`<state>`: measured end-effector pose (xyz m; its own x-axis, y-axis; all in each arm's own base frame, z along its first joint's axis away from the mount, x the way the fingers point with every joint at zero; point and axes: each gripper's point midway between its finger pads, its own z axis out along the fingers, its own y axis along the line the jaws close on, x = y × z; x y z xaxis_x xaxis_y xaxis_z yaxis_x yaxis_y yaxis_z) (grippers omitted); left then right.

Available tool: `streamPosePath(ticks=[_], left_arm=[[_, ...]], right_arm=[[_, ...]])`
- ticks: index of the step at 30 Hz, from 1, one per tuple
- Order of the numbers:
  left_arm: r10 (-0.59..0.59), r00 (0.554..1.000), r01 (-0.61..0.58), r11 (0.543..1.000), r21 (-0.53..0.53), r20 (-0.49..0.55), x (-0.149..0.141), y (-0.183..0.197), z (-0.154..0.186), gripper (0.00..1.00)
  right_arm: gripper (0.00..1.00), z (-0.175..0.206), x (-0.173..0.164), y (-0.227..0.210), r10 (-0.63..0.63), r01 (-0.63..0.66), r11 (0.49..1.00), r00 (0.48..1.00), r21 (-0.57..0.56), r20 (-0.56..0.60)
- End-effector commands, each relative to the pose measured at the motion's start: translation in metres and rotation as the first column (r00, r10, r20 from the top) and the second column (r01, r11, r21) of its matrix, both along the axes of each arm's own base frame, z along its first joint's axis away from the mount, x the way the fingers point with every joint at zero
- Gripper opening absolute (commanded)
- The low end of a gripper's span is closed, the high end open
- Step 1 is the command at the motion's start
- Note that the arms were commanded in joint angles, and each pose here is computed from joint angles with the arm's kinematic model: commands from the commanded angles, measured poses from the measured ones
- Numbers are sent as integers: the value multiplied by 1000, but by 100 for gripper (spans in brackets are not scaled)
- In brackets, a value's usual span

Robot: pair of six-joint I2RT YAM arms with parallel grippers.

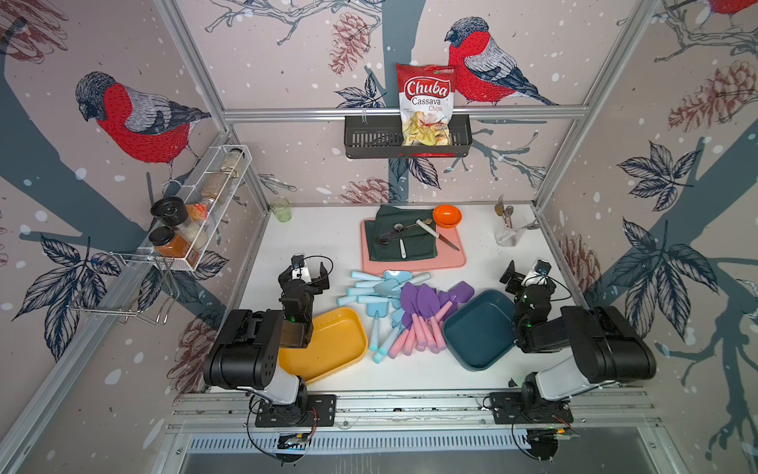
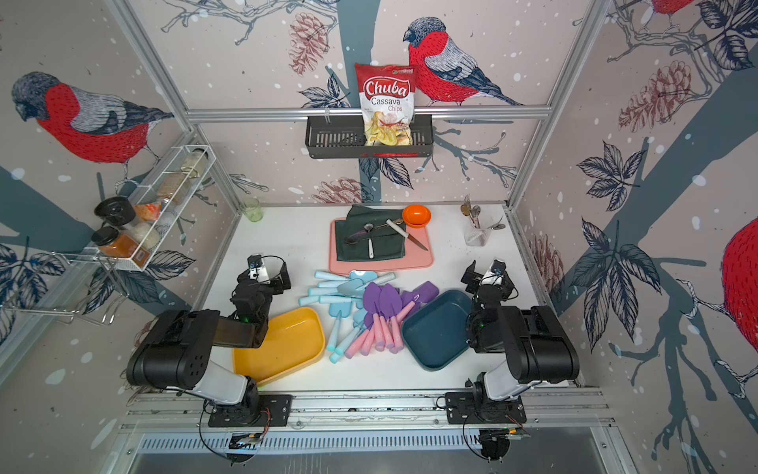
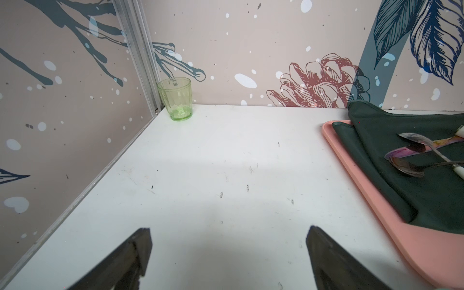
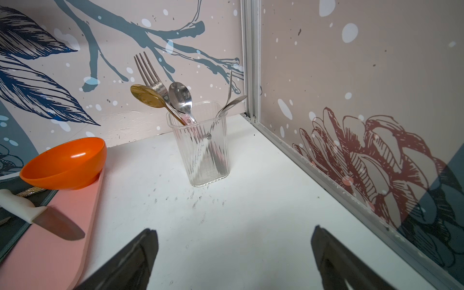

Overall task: Sort the small shovels by color and place them into the storage box
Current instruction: Adjust the storage box at the center of the board.

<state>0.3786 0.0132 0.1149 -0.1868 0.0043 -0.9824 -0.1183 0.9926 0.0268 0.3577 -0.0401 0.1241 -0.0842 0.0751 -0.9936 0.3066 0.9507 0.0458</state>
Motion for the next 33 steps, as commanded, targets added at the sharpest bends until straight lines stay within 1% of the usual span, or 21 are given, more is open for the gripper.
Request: streamPosePath(ticks=[1, 6, 11, 14, 17, 18, 19, 20, 22, 24, 26, 29, 32, 33], left_arm=[[-1, 999, 1, 1000, -5, 37, 1, 0, 9, 100], [-1, 999, 2, 1000, -5, 37, 1, 0, 9, 100], [-1, 999, 2, 1000, -5, 37, 2, 0, 9, 100], [-1, 999, 1, 1000, -5, 37, 2, 0, 9, 100], [-1, 999, 1, 1000, -5, 37, 2, 0, 9, 100], [-1, 999, 2, 1000, -5, 37, 2, 0, 9, 100], [-30, 999, 30, 1000, 0, 34, 2, -5, 9, 100], [-42, 999, 41, 999, 3, 35, 2, -6, 9, 100], [-42, 999, 42, 999, 1, 35, 2, -7, 9, 100], [-41, 999, 41, 999, 5, 35, 2, -6, 9, 100], [-42, 998, 42, 999, 2, 35, 2, -7, 9, 100], [-42, 999, 42, 999, 3, 33, 2, -7, 9, 100], [-42, 998, 42, 999, 2, 37, 2, -7, 10, 100], [-35, 998, 34, 999, 3, 43, 2, -5, 11, 100]], right_arm=[[100, 10, 1, 0, -4, 4, 1000, 999, 13, 46], [100, 11, 0, 0, -3, 3, 1000, 999, 11, 49], [100, 17, -6, 11, 23, -21, 999, 998, -31, 63], [100, 31, -17, 10, 8, -2, 999, 993, -43, 118], [100, 36, -8, 28, 63, -58, 995, 996, -80, 60], [100, 35, -1, 34, 80, -78, 994, 997, -82, 16], [100, 36, 5, 41, 94, -96, 992, 995, -76, -28], [100, 39, 10, 46, 105, -109, 992, 993, -63, -59], [100, 36, 18, 59, 128, -135, 990, 979, -29, -161], [100, 45, 18, 69, 137, -135, 991, 974, 27, -181], [100, 51, 18, 81, 149, -128, 985, 967, 113, -206], [100, 55, 12, 97, 156, -74, 959, 944, 273, -291], [100, 57, -4, 107, 124, 30, 936, 904, 350, -409], [100, 56, -13, 105, 96, 91, 921, 890, 380, -446]])
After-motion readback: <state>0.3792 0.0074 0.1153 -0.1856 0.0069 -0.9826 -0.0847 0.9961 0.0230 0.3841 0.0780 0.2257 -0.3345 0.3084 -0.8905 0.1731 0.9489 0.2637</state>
